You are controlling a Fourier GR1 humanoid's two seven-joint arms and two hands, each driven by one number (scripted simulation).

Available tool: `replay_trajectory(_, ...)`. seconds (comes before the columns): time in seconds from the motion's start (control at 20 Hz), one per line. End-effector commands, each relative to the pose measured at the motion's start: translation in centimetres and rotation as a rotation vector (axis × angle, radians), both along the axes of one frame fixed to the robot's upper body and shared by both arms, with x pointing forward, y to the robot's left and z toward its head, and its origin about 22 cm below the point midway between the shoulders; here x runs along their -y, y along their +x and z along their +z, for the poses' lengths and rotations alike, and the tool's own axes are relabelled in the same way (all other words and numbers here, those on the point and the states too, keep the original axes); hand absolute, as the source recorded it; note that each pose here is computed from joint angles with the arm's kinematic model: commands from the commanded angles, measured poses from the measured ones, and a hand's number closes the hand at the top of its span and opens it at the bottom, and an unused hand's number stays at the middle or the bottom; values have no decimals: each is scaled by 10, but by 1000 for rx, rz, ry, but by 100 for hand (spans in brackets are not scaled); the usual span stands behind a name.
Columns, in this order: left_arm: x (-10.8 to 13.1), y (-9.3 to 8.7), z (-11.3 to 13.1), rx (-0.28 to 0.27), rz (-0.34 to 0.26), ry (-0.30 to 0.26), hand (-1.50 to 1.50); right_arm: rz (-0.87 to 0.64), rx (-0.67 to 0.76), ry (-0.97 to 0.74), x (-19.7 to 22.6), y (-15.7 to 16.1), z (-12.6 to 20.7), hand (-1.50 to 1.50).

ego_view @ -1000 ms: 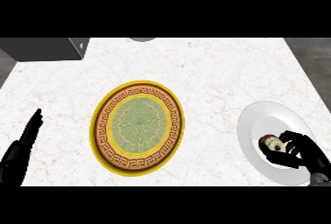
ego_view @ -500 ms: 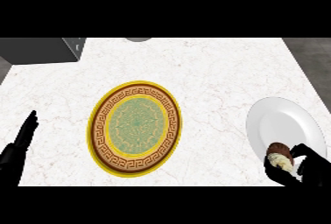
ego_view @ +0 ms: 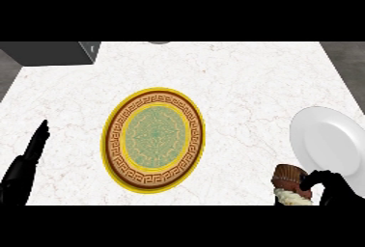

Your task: Pick the cupcake from the plate and place it in the plate

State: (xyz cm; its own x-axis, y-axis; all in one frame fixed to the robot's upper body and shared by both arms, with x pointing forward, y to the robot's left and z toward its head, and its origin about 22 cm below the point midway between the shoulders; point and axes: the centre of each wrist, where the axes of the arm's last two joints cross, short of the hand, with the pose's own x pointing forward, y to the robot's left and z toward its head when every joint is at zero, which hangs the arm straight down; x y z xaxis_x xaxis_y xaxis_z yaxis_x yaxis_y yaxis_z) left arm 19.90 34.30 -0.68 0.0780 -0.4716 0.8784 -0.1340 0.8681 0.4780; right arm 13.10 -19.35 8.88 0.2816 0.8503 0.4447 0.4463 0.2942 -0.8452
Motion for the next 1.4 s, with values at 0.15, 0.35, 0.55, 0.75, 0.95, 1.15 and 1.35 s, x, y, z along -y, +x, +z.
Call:
replay_trajectory(0.15,-7,10,4,24,-41,6,0,115,92,6,-80,-23,53,150)
replay_trajectory(0.35,1,20,10,32,-47,15,0,131,88,0,-120,-15,58,150)
replay_trajectory(0.55,12,16,4,29,-63,0,0,150,55,67,-137,-1,59,150)
replay_trajectory(0.75,16,23,12,16,-85,-3,0,134,2,101,-147,37,49,150)
replay_trajectory(0.95,9,31,14,9,-93,-10,0,145,-97,127,-155,69,48,150)
replay_trajectory(1.15,22,30,8,45,-94,0,0,132,-147,135,-169,105,35,150)
replay_trajectory(1.35,22,31,6,23,-96,1,0,134,-209,159,-174,137,15,150)
